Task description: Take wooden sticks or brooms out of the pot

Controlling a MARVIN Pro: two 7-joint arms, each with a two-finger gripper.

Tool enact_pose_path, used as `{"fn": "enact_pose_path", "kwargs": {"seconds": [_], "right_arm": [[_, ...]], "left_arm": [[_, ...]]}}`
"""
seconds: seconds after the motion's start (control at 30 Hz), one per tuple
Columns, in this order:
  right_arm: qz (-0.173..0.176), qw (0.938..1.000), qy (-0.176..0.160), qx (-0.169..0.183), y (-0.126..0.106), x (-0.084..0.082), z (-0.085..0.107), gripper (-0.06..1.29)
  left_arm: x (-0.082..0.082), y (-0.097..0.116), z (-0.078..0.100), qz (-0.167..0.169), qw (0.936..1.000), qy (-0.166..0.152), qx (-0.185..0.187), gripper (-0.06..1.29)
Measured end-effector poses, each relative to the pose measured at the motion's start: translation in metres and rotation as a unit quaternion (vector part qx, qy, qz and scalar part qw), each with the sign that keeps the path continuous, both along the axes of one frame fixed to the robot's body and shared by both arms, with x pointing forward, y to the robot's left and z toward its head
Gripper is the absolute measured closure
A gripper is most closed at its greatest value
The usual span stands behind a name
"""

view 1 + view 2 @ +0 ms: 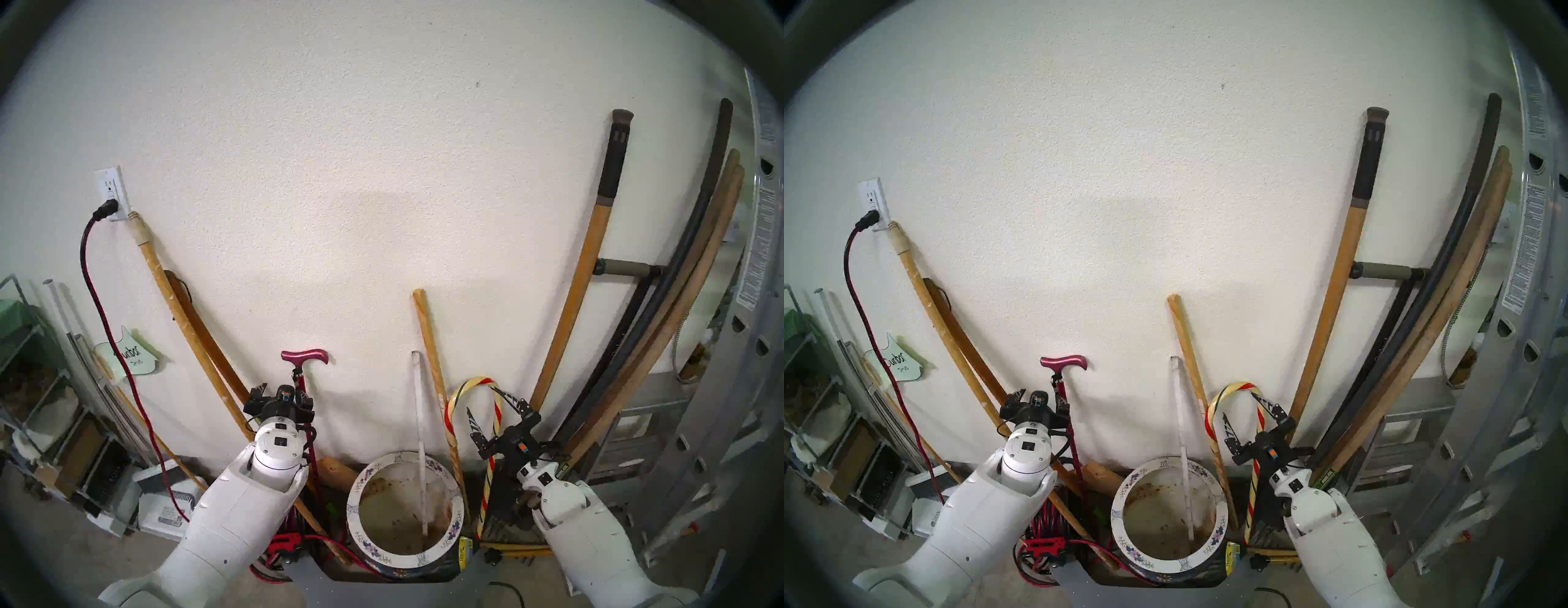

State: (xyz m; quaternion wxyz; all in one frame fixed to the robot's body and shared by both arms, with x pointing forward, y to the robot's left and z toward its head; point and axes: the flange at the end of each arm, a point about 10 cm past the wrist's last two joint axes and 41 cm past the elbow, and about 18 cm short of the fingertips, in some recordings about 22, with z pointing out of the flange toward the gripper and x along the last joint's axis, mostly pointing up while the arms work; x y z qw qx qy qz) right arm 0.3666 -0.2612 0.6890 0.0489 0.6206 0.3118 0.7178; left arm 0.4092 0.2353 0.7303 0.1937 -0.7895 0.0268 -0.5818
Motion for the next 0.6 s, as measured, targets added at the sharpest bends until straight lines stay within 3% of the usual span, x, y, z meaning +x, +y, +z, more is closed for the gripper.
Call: {"fn": "enact_pose_path", "kwargs": {"seconds": [0.23,0.6], "right_arm": [[0.000,1.0000,0.000,0.000,0.000,0.000,0.000,0.01],[0.000,1.0000,0.000,0.000,0.000,0.000,0.000,0.01]], "left_arm": [[-0.004,-0.011,0.032,0.012,0.9970,-0.073,-0.025,0.03],[-0.025,-0.023,0.080,0.034,0.9829,-0.179,-0.028,0.03]]}}
